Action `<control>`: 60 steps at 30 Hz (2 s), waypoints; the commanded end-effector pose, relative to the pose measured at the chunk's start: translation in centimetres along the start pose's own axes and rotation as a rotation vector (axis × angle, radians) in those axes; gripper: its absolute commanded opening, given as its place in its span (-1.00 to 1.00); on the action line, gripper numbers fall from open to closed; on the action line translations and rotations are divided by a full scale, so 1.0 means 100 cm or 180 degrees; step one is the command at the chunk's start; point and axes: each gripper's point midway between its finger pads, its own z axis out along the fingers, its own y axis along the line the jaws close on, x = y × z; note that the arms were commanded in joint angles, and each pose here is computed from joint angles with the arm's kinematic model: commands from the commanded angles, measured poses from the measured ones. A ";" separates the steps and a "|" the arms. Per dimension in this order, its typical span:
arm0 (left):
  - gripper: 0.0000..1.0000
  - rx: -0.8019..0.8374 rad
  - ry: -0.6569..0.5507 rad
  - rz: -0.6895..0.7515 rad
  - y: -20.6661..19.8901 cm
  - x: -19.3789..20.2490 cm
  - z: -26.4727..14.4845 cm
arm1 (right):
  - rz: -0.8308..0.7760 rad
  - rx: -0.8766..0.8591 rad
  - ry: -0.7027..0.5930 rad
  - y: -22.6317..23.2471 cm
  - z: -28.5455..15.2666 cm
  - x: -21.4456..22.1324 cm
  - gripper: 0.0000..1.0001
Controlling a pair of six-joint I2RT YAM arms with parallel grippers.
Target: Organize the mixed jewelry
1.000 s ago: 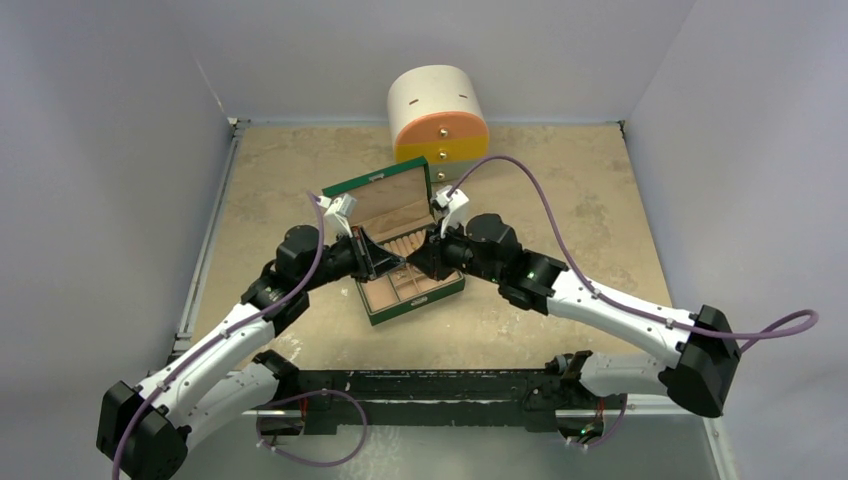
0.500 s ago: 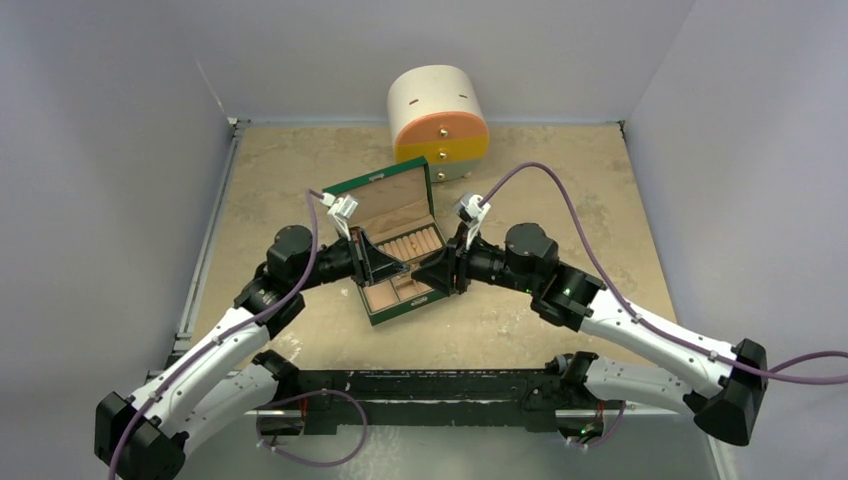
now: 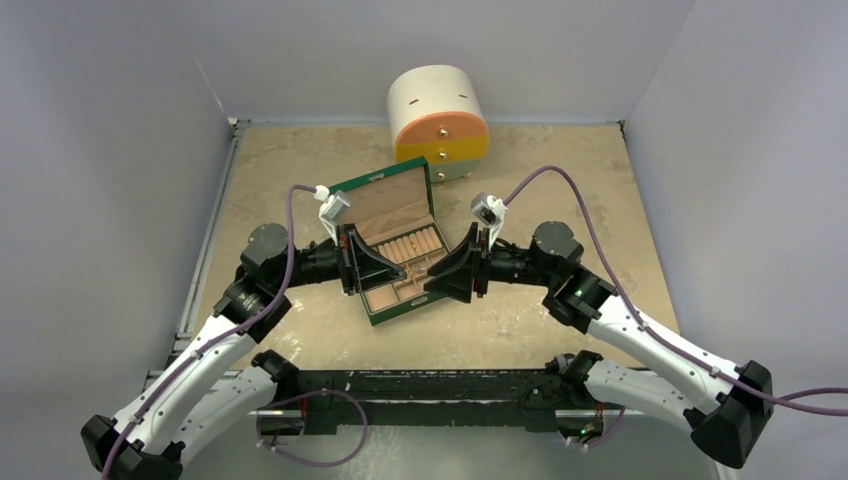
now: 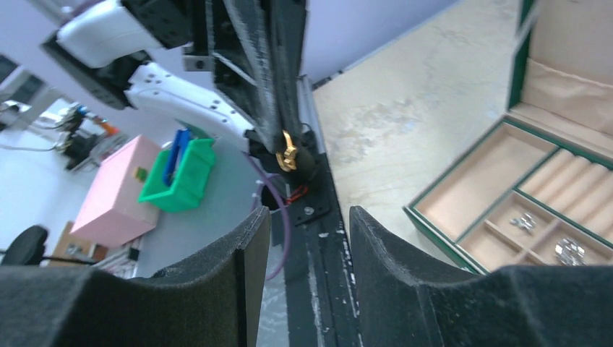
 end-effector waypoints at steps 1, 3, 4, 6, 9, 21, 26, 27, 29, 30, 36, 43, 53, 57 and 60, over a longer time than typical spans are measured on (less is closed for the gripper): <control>-1.00 0.0266 -0.0039 0.0252 -0.025 -0.013 -0.003 | -0.0081 -0.0705 -0.0123 0.041 0.000 -0.019 -0.05; -1.00 0.0293 -0.0040 0.0240 -0.025 -0.012 -0.003 | -0.0061 -0.0748 -0.0123 0.042 0.004 -0.021 -0.04; -1.00 0.0296 -0.0040 0.0237 -0.025 -0.012 -0.003 | -0.0062 -0.0757 -0.0129 0.041 0.005 -0.022 -0.04; -1.00 0.0297 -0.0031 0.0218 -0.023 -0.010 -0.002 | -0.0056 -0.0780 -0.0130 0.041 0.009 -0.024 -0.04; -1.00 0.0326 -0.0047 0.0226 -0.024 -0.009 -0.002 | -0.0041 -0.0770 -0.0138 0.038 0.012 -0.026 -0.05; -1.00 0.0334 -0.0049 0.0210 -0.023 -0.006 -0.004 | -0.0058 -0.0885 -0.0211 0.041 0.019 -0.036 -0.08; -1.00 0.0331 -0.0036 0.0196 -0.022 -0.004 -0.003 | -0.0085 -0.0907 -0.0245 0.043 0.019 -0.039 -0.12; -1.00 0.0332 -0.0034 0.0195 -0.022 -0.004 -0.003 | -0.0094 -0.0910 -0.0261 0.044 0.019 -0.040 -0.12; -1.00 0.0331 -0.0033 0.0196 -0.022 -0.004 -0.004 | -0.0116 -0.0910 -0.0287 0.044 0.019 -0.042 -0.13; -1.00 0.0329 -0.0033 0.0192 -0.021 -0.004 -0.003 | -0.0132 -0.0906 -0.0306 0.044 0.019 -0.044 -0.14; -1.00 0.0302 -0.0052 0.0181 -0.020 -0.004 -0.004 | -0.0168 -0.0909 -0.0340 0.045 0.019 -0.046 -0.20; -1.00 0.0289 -0.0059 0.0175 -0.019 -0.003 -0.004 | -0.0160 -0.0918 -0.0362 0.044 0.019 -0.045 -0.30; -1.00 0.0275 -0.0080 0.0178 -0.018 -0.005 -0.003 | -0.0133 -0.0900 -0.0340 0.040 0.022 -0.042 -0.37; -1.00 0.0280 -0.0084 0.0182 -0.018 -0.006 -0.003 | -0.0132 -0.0843 -0.0324 0.036 0.024 -0.040 -0.37; -1.00 0.0285 -0.0099 0.0198 -0.020 -0.007 -0.003 | -0.0131 -0.0829 -0.0311 0.034 0.024 -0.038 -0.37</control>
